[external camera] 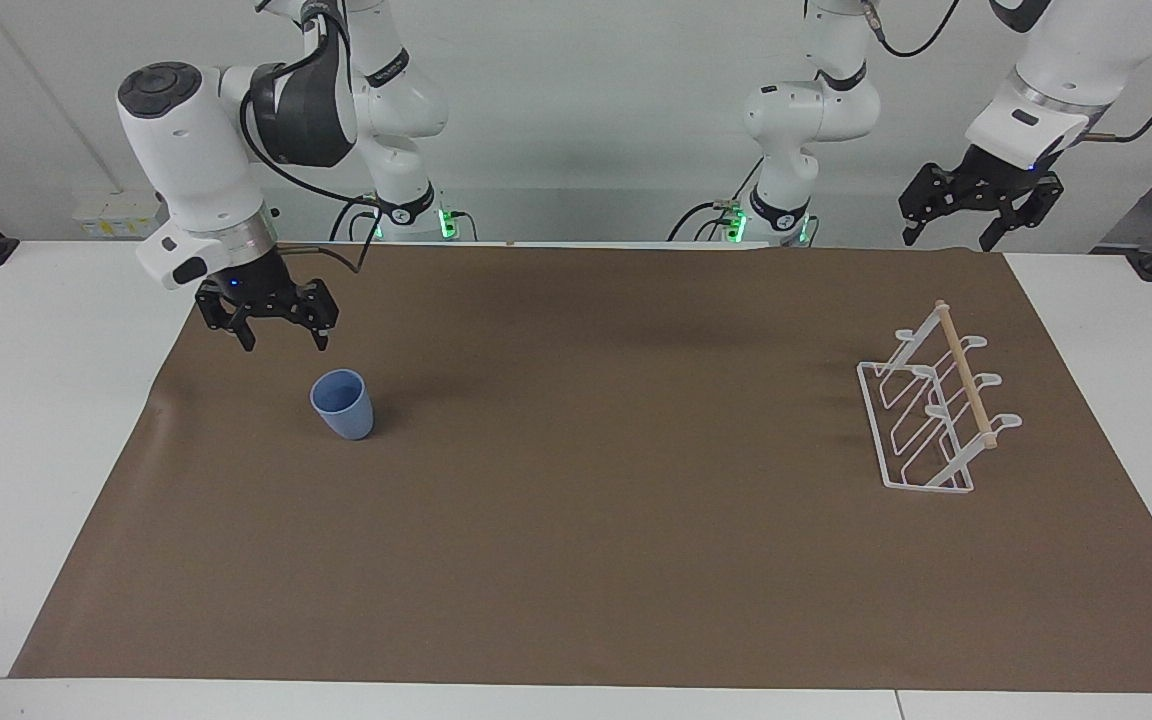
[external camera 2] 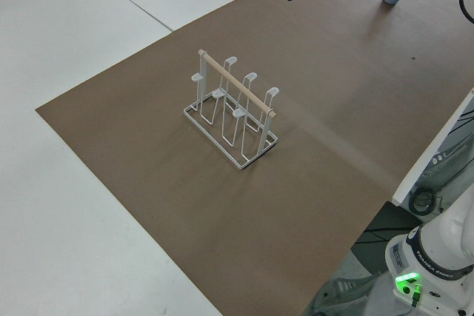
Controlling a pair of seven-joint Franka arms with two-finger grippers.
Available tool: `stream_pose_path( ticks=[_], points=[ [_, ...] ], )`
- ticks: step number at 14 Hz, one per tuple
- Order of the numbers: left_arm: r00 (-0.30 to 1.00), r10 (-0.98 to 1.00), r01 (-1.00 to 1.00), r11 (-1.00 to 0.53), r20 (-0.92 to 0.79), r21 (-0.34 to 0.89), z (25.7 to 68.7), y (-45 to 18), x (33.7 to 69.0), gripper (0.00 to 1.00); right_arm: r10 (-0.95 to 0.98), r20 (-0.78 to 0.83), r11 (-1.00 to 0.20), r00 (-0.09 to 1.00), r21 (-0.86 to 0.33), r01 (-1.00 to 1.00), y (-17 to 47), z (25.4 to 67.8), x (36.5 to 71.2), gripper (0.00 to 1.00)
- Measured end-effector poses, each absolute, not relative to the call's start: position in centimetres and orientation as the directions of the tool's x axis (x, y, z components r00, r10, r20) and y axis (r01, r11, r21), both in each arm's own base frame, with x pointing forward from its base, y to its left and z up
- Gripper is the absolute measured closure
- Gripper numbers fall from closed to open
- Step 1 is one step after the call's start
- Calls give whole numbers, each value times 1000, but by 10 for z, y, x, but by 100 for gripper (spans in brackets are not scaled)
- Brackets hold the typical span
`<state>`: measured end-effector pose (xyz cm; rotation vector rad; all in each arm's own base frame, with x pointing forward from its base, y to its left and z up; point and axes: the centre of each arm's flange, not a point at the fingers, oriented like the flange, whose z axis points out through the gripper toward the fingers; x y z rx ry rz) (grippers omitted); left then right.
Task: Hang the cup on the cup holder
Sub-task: 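Lower the right gripper into the rim of the blue cup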
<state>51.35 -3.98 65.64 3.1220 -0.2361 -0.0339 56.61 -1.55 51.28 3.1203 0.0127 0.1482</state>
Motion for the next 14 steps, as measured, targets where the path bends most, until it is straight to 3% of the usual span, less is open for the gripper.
stream_pose_path(
  ticks=[6, 14],
  points=[
    [988, -150, -150, -989, -21, 12, 656, -40, 514, 0, -8, 76, -1000, 997, 16, -9, -26, 454, 555, 0],
    [988, -150, -150, -989, -21, 12, 656, -40, 514, 0, 2, 98, -1000, 995, 12, 1, -22, 417, 557, 0]
  ],
)
